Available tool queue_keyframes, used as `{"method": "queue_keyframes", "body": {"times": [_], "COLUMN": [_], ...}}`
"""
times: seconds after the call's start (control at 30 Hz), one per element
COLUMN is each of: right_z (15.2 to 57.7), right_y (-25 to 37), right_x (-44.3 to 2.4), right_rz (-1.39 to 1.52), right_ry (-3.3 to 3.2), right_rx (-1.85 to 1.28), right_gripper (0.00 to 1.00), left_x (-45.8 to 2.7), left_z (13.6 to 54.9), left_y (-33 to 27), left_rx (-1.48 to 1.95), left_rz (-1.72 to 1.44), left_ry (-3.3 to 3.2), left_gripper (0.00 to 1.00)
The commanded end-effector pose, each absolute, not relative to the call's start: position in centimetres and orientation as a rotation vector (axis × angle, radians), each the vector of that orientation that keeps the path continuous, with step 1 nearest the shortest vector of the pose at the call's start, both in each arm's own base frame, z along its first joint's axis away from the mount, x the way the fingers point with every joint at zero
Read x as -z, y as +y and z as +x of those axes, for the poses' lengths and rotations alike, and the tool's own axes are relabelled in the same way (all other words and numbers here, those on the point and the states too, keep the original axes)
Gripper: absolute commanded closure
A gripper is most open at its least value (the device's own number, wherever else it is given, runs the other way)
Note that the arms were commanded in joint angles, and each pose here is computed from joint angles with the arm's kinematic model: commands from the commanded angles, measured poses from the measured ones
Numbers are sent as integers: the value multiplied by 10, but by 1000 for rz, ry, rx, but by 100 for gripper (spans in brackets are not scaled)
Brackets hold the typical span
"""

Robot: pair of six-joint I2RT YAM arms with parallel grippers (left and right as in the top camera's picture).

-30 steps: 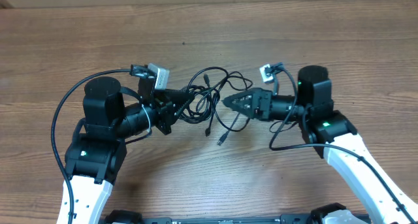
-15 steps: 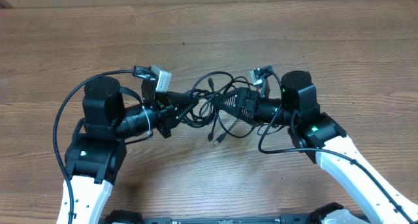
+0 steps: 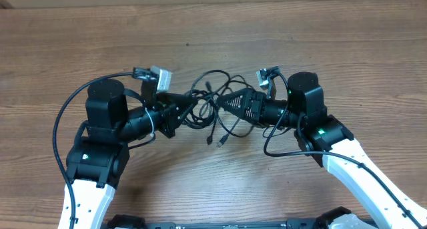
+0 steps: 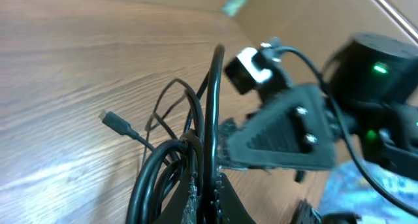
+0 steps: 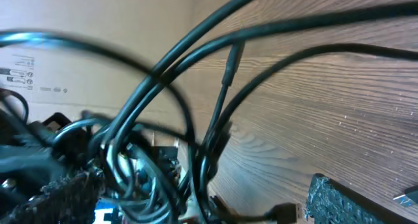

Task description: Untangle cables

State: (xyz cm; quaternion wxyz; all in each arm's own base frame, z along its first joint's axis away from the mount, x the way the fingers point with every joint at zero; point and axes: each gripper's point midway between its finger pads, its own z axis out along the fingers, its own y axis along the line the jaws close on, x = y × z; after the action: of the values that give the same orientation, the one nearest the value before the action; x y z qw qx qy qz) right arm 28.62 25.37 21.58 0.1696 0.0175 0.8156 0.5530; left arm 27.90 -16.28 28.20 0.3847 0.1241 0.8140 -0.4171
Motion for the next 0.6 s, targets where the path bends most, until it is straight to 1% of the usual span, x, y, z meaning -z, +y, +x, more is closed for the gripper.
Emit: {"method": "queue_keyframes", "body": {"times": [0.0, 0.23, 0.43, 0.57], "right_z": [292, 300, 303, 303], "right_y": [254, 250, 247, 247], "right_x": [-222, -219, -218, -218], "right_rz": [57, 169, 201, 201], "right_ry": [2291, 2299, 2296, 2296], "right_rx": [-1553, -1530, -1511, -1510], "right_gripper": [0, 0, 0, 0], "left_x": [-290, -291, -300, -315], "left_z": [288, 287, 281, 274], "left_y": [-153, -154, -163, -172], "left_rx": [1020, 1063, 1132, 1206], "left_rz": [198, 154, 217, 309], "left_ry": [2077, 2088, 2054, 1985], "left_gripper": [96, 96, 96, 96]}}
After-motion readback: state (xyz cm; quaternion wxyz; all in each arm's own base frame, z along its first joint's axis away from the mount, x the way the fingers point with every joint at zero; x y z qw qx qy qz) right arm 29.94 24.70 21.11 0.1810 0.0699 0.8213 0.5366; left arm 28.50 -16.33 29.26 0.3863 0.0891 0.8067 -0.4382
